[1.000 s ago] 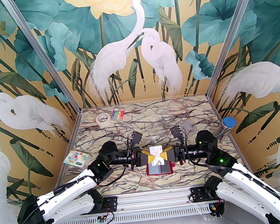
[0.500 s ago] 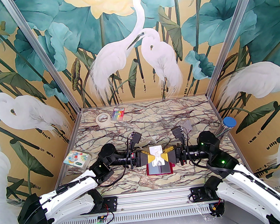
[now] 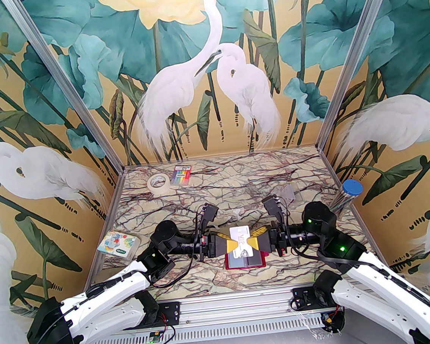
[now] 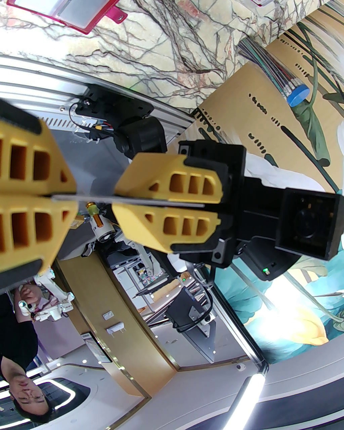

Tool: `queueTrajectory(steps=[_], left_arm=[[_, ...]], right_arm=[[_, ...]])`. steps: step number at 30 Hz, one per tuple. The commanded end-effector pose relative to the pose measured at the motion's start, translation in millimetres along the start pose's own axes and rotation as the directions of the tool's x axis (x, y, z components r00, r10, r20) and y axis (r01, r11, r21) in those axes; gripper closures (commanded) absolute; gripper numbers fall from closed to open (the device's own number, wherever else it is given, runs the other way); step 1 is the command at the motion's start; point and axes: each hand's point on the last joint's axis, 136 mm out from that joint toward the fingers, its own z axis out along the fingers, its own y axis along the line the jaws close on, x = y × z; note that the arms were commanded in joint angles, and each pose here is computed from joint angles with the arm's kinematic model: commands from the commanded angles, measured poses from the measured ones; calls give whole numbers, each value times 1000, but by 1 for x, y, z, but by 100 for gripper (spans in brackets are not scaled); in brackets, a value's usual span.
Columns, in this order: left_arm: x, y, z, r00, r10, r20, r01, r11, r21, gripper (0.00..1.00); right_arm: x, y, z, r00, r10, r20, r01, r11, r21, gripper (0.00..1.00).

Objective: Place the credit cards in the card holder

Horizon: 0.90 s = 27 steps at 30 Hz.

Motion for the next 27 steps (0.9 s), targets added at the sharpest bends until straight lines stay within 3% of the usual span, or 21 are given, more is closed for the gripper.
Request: queueTrajectory(steps=[1, 19, 23, 25, 27], left_arm=[[5, -3, 0, 999, -3, -33, 3, 1000, 3, 100], [8, 0, 0, 999, -3, -48, 2, 1000, -13, 99], [8, 13, -4, 1000, -11, -16, 10, 997, -79, 46], [7, 35, -12, 999, -39, 11, 41, 980, -192, 36], [6, 64, -26, 995, -86, 58, 100, 942, -321, 34]], right_arm=[[9, 1, 2, 999, -12, -33, 11, 1000, -23, 90], [12, -6, 5, 999, -3, -45, 3, 1000, 19, 100], [17, -28, 6, 997, 48, -54, -41, 992, 122, 100], [23, -42, 8, 994, 87, -63, -75, 983, 166, 100], [30, -57, 8, 989, 129, -65, -112, 969, 219, 100]])
